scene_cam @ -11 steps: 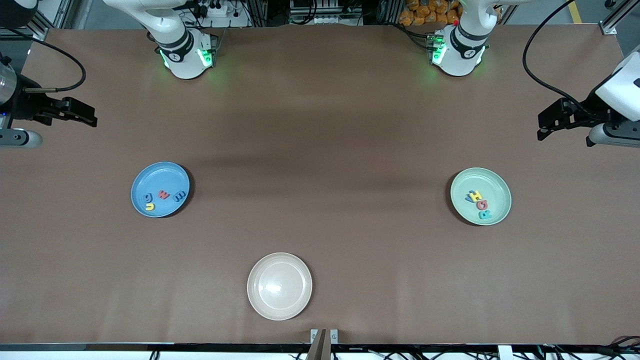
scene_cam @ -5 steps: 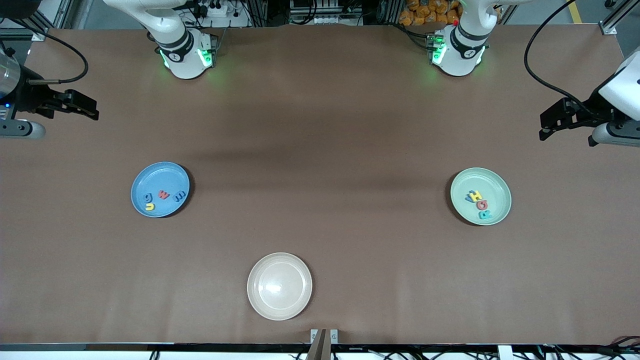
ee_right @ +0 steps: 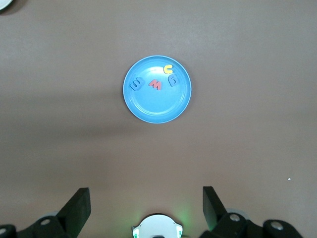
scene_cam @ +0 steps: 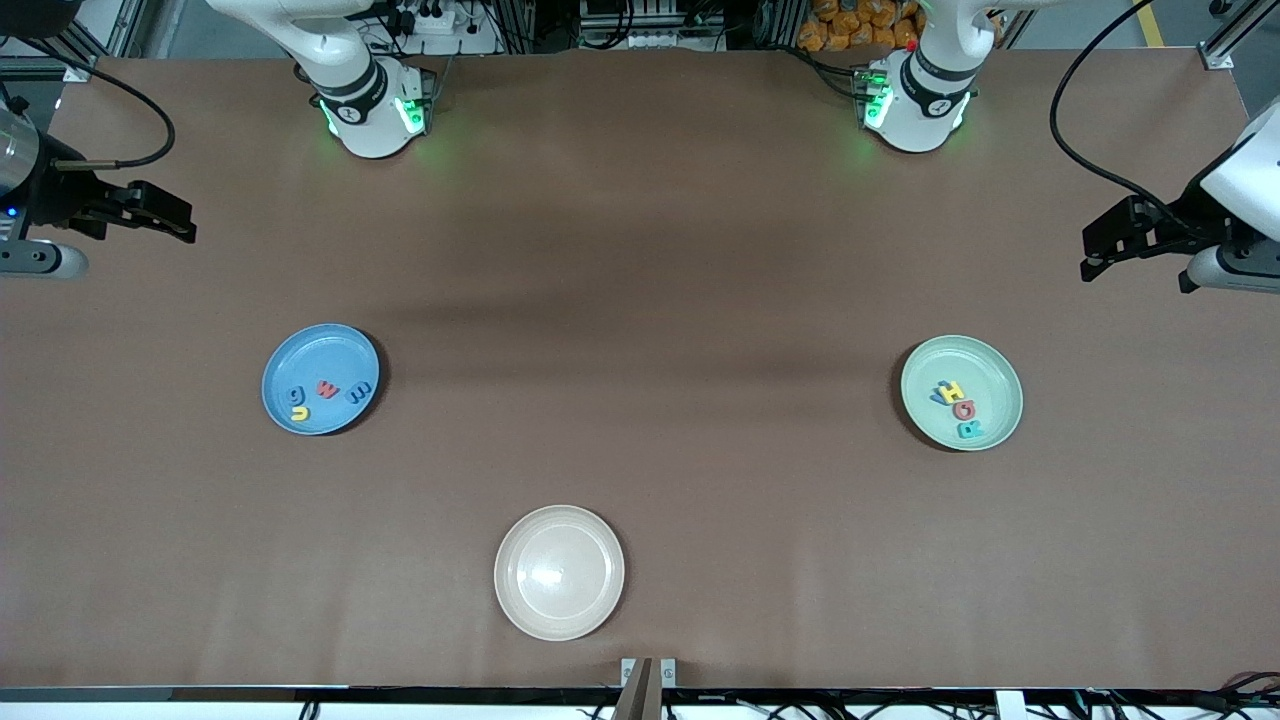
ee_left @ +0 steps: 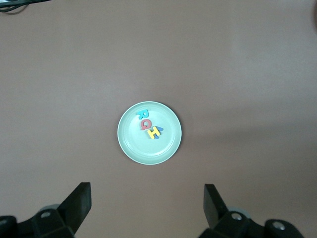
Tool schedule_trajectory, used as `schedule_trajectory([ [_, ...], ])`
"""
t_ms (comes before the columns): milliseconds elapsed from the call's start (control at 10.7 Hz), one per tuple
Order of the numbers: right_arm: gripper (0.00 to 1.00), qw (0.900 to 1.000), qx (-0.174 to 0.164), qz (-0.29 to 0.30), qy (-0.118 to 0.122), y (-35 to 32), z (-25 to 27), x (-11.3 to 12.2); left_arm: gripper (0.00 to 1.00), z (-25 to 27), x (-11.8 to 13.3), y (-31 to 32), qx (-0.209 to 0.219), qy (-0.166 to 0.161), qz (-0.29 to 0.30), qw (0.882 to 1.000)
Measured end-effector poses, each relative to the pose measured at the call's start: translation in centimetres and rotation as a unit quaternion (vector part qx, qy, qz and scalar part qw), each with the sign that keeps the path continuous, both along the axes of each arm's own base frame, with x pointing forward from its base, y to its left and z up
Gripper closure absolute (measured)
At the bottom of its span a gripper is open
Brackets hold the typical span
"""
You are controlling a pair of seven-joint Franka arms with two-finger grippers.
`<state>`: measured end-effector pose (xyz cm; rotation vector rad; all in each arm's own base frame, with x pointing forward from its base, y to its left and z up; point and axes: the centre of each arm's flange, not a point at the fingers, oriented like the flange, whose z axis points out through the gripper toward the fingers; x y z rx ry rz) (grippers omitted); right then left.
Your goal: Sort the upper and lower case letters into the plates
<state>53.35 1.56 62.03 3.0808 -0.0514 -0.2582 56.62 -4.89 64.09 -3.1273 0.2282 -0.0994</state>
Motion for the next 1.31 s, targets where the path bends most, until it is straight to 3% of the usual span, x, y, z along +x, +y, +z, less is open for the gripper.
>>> schedule_trajectory([
  [1310,0.00,1.000,0.000,-0.002,-0.002,-0.26,0.04,0.05,0.00,0.90,0.07,0.65,-0.002,-0.010,0.023,1.000],
])
